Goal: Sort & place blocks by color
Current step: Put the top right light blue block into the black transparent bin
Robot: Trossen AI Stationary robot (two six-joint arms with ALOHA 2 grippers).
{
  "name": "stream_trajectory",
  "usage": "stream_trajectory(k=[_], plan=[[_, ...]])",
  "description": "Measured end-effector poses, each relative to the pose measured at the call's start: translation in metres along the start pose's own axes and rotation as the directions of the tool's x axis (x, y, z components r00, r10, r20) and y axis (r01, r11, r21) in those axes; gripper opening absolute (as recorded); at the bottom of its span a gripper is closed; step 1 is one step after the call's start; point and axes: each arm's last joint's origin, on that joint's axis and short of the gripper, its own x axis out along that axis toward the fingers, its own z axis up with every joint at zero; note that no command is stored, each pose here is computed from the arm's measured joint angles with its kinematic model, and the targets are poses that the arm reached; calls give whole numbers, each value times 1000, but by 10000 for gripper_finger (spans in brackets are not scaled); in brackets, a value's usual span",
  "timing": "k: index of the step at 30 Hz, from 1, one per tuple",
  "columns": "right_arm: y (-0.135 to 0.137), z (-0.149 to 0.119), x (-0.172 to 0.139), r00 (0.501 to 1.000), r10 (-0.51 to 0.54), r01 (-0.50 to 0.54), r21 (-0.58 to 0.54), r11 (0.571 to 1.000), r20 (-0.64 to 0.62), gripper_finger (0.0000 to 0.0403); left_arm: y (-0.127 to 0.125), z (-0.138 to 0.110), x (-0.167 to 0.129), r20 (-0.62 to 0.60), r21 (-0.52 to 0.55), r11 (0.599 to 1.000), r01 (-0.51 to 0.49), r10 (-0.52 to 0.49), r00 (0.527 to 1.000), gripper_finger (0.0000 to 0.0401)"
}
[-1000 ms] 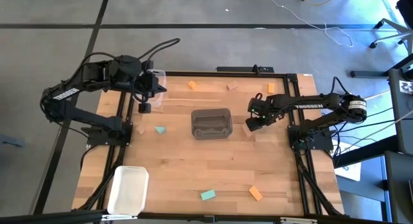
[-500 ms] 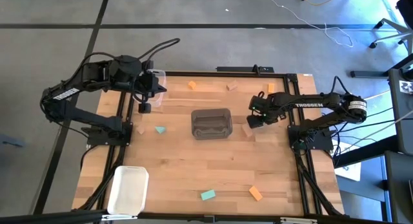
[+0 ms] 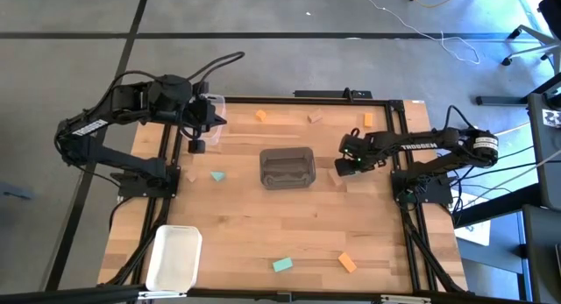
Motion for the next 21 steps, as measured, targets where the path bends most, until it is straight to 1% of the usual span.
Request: stream_trajectory(k=[3, 6, 8, 12, 15, 18, 21], plan=[[-5, -3, 6, 1000, -1, 1, 46, 999, 4, 183, 1, 1, 0, 4, -1, 1000, -11, 11, 1000, 0], [-8, -4, 8, 1000, -12, 11, 50, 999, 7, 157, 2, 3, 0, 20, -4, 999, -33, 33, 999, 0], [-7, -3, 7, 1000, -17, 16, 23, 1000, 19, 137, 2, 3, 0, 25, -8, 999, -36, 36, 999, 0], [0, 1, 1, 999, -14, 17, -59, 998, 39, 136, 2, 1, 0, -7, -27, 997, -66, 66, 998, 0], [13, 12, -11, 989, 21, -3, -125, 992, 144, 136, 2, 2, 7, -34, -24, 998, -56, 55, 998, 0], [20, 16, -20, 987, 30, -1, -180, 984, 157, 136, 1, 1, 12, -64, -29, 999, -29, 27, 998, 0], [33, 23, -36, 978, 79, -32, -234, 972, 192, 136, 0, 1, 17, -77, -50, 999, -12, 8, 997, 0]])
